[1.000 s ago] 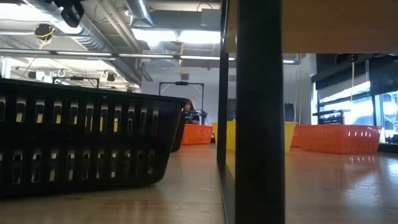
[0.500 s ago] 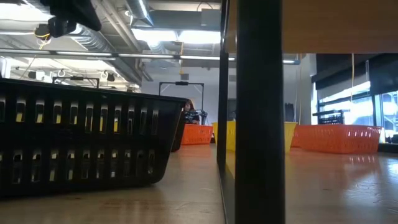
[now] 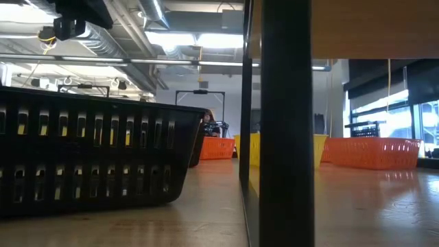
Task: Stack baskets on shelf by color
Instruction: Put the bottom left yellow bin on the shelf
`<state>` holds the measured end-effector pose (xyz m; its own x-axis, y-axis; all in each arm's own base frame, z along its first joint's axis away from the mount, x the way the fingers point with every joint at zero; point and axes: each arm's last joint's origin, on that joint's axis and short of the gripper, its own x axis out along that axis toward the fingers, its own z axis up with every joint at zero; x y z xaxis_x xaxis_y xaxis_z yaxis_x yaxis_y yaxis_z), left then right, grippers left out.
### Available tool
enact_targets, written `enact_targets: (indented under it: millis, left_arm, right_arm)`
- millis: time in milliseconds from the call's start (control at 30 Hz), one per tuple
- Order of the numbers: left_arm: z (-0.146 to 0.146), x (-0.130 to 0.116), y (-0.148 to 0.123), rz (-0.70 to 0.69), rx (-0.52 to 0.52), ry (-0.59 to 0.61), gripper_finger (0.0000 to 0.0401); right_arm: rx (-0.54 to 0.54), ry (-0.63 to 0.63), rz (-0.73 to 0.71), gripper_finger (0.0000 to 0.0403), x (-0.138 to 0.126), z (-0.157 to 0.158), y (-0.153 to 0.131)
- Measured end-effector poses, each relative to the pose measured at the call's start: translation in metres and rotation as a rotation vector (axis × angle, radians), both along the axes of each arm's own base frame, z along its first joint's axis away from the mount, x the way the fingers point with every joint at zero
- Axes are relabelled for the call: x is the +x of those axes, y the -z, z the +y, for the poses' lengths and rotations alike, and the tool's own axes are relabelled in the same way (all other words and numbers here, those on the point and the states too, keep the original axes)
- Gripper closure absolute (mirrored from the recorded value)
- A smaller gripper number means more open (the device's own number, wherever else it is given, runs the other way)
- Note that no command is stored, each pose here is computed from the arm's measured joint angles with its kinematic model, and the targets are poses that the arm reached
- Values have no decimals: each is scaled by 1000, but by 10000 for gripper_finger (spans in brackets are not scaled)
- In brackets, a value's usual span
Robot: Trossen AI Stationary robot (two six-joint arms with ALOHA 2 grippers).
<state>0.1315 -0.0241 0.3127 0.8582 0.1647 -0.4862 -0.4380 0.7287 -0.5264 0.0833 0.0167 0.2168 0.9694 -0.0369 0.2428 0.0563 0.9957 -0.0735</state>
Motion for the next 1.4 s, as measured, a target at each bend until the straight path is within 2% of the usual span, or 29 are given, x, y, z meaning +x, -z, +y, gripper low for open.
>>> enact_targets:
  millis: [233,367,433,800,1000,1400]
  left_arm:
    - [-1,5,4,6,-101,-74,344]
    - [-2,9,8,38,-131,-102,313]
    - [-2,10,11,74,-114,-105,305]
    - [-11,35,37,281,-129,-95,306]
    - [-17,55,58,381,-208,-198,306]
    - [-23,79,93,559,-154,-240,306]
  right_arm:
    - [1,0,0,402,0,0,0]
    - [1,0,0,402,0,0,0]
    - [1,0,0,402,0,0,0]
    - [-4,0,7,402,0,0,1]
    - [-4,0,9,402,0,0,1]
    - [-4,0,8,402,0,0,1]
